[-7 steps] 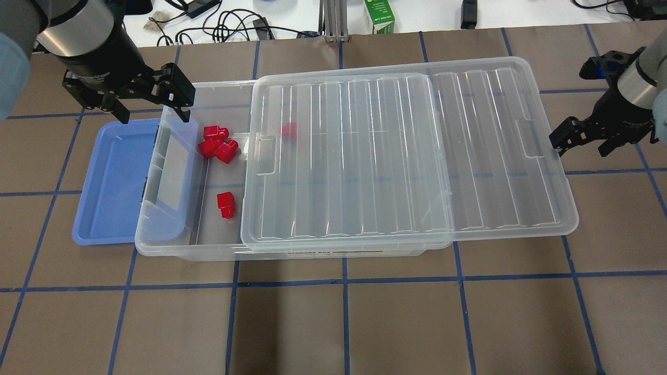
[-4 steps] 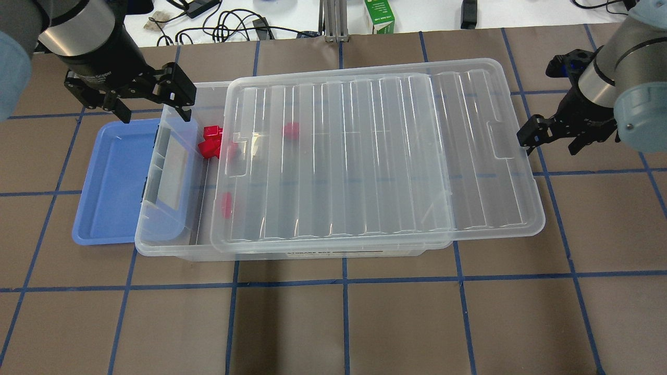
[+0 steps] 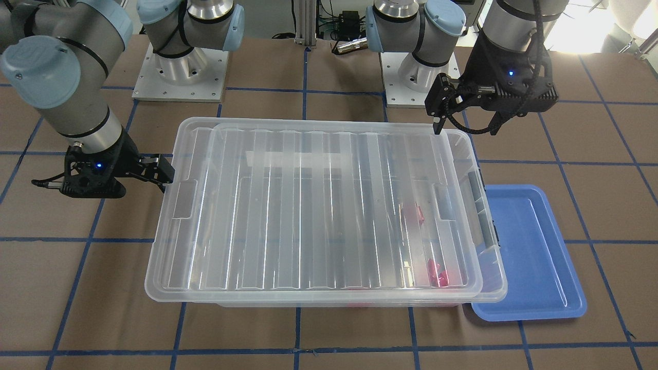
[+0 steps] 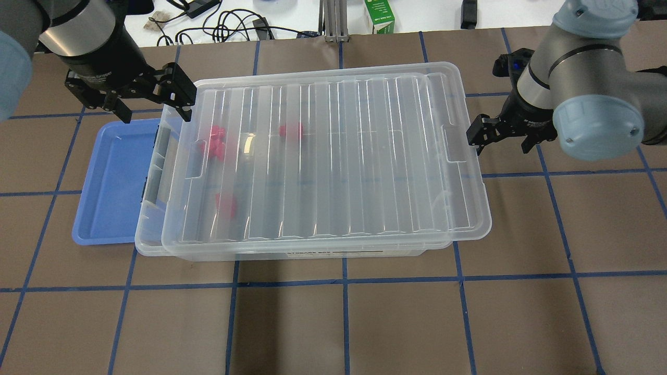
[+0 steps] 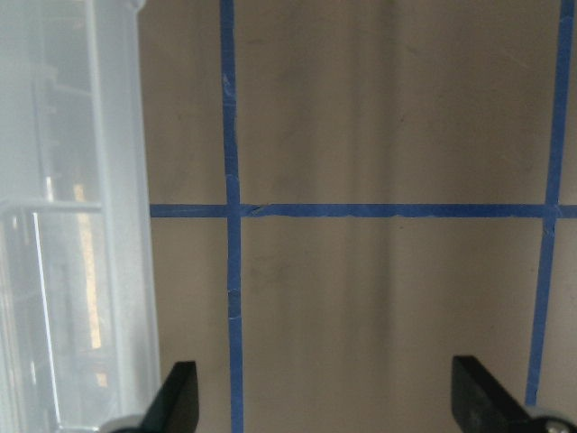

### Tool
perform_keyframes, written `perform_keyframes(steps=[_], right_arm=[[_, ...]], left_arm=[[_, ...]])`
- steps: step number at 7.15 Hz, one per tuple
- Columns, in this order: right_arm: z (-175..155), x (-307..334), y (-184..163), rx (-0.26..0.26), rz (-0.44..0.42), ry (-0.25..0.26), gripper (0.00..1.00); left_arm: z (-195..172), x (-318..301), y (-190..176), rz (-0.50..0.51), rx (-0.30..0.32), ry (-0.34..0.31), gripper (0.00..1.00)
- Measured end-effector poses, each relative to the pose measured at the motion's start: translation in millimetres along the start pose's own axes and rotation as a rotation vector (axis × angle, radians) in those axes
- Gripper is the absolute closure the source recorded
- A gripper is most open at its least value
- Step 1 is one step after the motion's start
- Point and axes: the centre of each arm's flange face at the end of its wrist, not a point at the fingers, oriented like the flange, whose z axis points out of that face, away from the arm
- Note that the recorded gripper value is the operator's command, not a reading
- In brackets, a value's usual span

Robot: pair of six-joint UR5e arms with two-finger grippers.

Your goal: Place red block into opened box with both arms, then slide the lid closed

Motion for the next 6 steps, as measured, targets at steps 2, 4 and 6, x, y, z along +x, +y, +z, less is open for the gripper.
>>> perform_keyframes(steps=[2,4,6], right_arm=[[0.2,-9.8,1.0,0.001,-0.015,-0.001,0.0],[2.7,-11.6,0.3,-0.003,-0.021,-0.001,0.0],[1.2,-19.0,0.4,0.001,-0.034,-0.007,0.0]], left_arm=[[0.6,0.2,-0.4,0.0,-0.001,0.002,0.0],[0.3,0.6,-0.3,0.0,0.0,0.003,0.0],[-1.0,0.7,0.1,0.0,0.002,0.005,0.0]])
